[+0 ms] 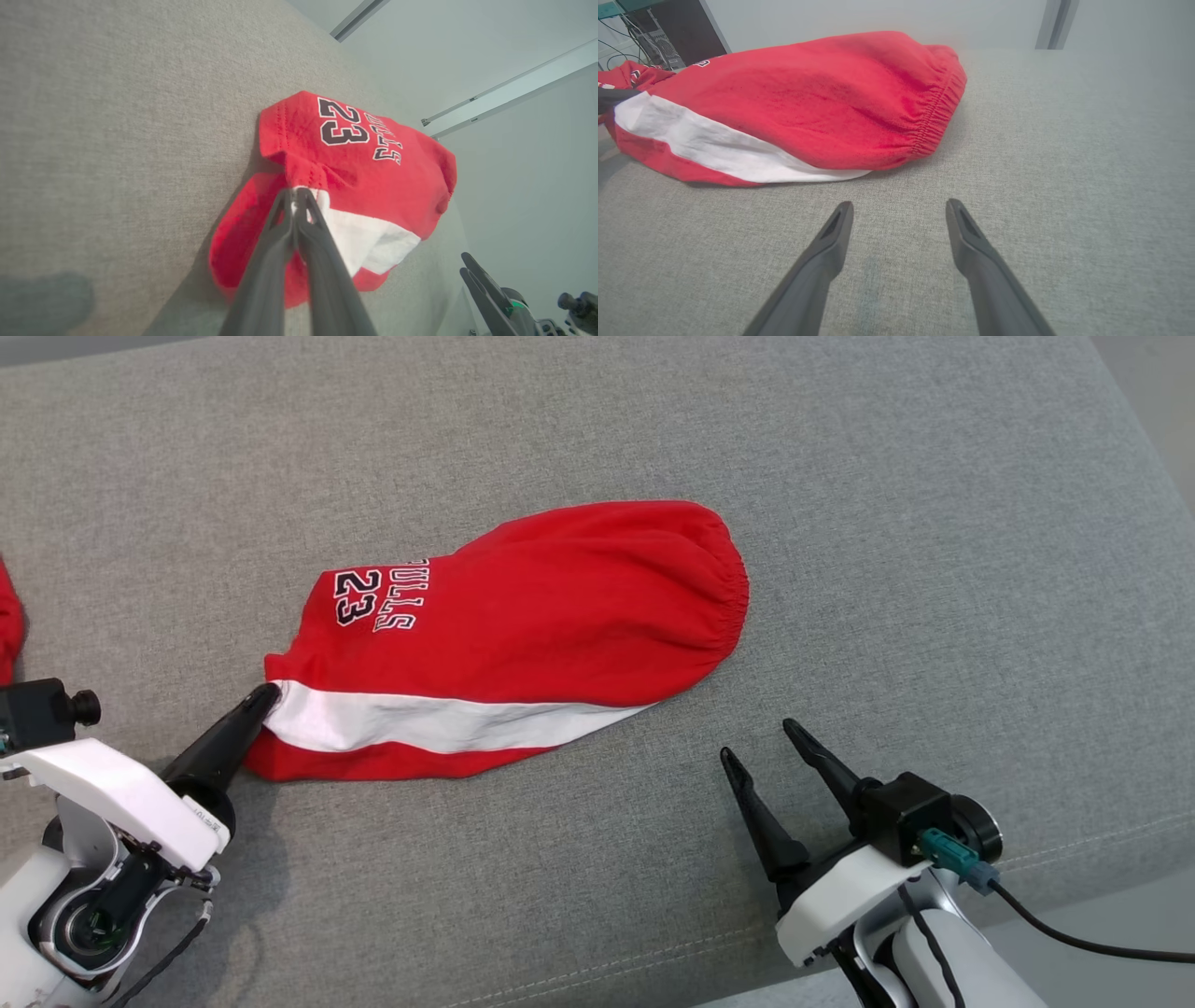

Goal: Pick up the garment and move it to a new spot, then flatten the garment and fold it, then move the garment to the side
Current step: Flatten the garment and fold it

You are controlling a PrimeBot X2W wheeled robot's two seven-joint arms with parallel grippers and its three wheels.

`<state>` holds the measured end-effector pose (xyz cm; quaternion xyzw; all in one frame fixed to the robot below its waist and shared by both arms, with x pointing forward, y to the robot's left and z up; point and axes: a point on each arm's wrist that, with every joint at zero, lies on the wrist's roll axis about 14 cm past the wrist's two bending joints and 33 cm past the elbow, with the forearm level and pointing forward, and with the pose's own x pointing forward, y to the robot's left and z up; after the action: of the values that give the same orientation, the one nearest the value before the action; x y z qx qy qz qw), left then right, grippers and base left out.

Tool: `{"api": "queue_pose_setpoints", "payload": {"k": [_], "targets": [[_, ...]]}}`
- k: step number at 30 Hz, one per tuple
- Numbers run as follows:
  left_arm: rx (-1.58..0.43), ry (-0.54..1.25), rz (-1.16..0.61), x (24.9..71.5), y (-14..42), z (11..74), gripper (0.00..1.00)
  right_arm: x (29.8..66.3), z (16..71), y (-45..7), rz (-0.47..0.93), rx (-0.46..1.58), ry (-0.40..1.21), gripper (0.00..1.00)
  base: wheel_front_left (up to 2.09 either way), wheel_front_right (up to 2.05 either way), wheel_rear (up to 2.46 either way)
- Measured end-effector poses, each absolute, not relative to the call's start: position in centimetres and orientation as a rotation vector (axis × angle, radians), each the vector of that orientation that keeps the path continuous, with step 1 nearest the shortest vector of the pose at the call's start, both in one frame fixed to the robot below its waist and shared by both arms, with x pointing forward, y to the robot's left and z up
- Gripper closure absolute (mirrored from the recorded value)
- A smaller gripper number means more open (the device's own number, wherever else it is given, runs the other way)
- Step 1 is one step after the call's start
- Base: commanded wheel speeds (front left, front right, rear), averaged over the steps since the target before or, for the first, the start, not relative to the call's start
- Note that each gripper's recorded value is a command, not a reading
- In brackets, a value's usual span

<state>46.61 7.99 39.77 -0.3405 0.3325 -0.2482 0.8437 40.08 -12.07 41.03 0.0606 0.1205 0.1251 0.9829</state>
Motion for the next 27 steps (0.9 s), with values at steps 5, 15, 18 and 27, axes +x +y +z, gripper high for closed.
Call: {"api": "queue_pose_setpoints", "payload": {"k": [5,15,18,27], "targets": [[-0.722,0.675,-0.537,46.3,7.9,40.6,1.0,40.4,41.2,-12.5,0.236,0.124,0.235,0.0,0.0,0.0,0.0],[-0.744,0.504,-0.533,46.0,8.9,44.1,1.0,41.2,41.5,-13.5,0.198,0.136,0.219,0.0,0.0,0.0,0.0],[-0.751,0.441,-0.517,46.0,9.5,45.1,1.0,41.3,41.5,-13.7,0.191,0.142,0.222,0.0,0.0,0.0,0.0],[-0.797,0.278,-0.318,46.2,15.4,46.3,1.0,40.9,39.1,-12.1,0.229,0.159,0.302,0.0,0.0,0.0,0.0]]}}
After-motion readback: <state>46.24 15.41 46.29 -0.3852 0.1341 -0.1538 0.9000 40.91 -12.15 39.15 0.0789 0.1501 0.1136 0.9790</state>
